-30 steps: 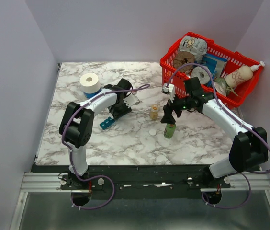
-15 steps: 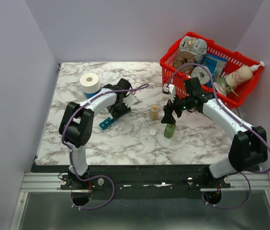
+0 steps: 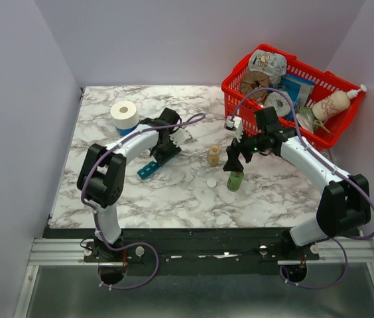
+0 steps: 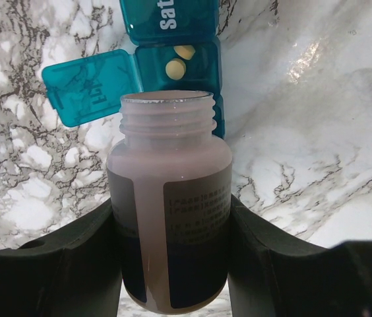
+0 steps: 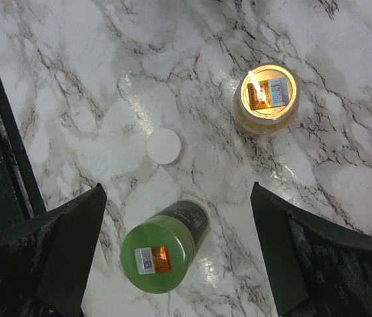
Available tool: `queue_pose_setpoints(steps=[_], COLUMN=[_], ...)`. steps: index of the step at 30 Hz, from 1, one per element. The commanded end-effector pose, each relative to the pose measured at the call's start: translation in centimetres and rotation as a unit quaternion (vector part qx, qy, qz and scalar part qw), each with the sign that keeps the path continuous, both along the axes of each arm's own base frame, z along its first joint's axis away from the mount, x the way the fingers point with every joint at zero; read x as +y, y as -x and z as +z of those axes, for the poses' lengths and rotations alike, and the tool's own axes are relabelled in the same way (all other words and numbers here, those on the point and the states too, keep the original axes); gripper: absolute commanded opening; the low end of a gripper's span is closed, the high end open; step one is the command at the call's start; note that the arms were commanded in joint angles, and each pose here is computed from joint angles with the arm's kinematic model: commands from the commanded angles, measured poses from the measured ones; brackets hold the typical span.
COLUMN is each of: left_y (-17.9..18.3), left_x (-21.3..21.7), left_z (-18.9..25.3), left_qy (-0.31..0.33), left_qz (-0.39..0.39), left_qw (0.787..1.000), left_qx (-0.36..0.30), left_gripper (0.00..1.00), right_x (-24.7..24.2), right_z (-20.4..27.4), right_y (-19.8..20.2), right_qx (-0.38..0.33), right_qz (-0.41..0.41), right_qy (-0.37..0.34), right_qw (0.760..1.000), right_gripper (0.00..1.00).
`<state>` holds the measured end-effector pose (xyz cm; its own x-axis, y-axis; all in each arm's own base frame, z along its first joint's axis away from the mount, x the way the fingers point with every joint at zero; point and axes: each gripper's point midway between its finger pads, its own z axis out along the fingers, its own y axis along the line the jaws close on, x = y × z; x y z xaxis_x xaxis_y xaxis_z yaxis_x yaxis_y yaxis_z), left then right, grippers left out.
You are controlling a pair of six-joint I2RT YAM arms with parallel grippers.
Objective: Sort the pills into containers
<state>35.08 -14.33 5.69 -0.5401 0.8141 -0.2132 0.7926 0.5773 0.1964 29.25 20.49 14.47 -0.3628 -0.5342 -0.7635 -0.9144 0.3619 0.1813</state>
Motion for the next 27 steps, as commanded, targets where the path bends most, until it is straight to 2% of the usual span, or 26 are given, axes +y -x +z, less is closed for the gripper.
queue_pose_setpoints(steps=[1,13,22,27], left_y=[-0.5,0.0,0.7,1.0], left_x=[-0.5,-0.5,-1.6,-2.0], left_z=[1.5,2.2,2.0,2.3], left_qy=[0.037,0.074,0.153,0.2], left_qz=[0.01,0.012,0.002,-0.005], left_qw=[0.999,0.996,0.983,0.969], left_qx=[-0.034,-0.057,-0.1,-0.146], left_gripper=[0.0,0.0,0.0,0.0], right_x=[0.2,0.3,0.6,0.6], right_z=[0.0,0.1,0.5,0.8], right_y=[0.0,0.2,0.4,0.4], right_qx=[0.004,0.004,-0.003,-0.014], right_qz=[0.01,0.014,0.023,0.026], right_qy=[-0.01,-0.014,-0.026,-0.029], right_qw=[1.0,1.0,0.999,0.999], right_gripper=[1.0,1.0,1.0,1.0])
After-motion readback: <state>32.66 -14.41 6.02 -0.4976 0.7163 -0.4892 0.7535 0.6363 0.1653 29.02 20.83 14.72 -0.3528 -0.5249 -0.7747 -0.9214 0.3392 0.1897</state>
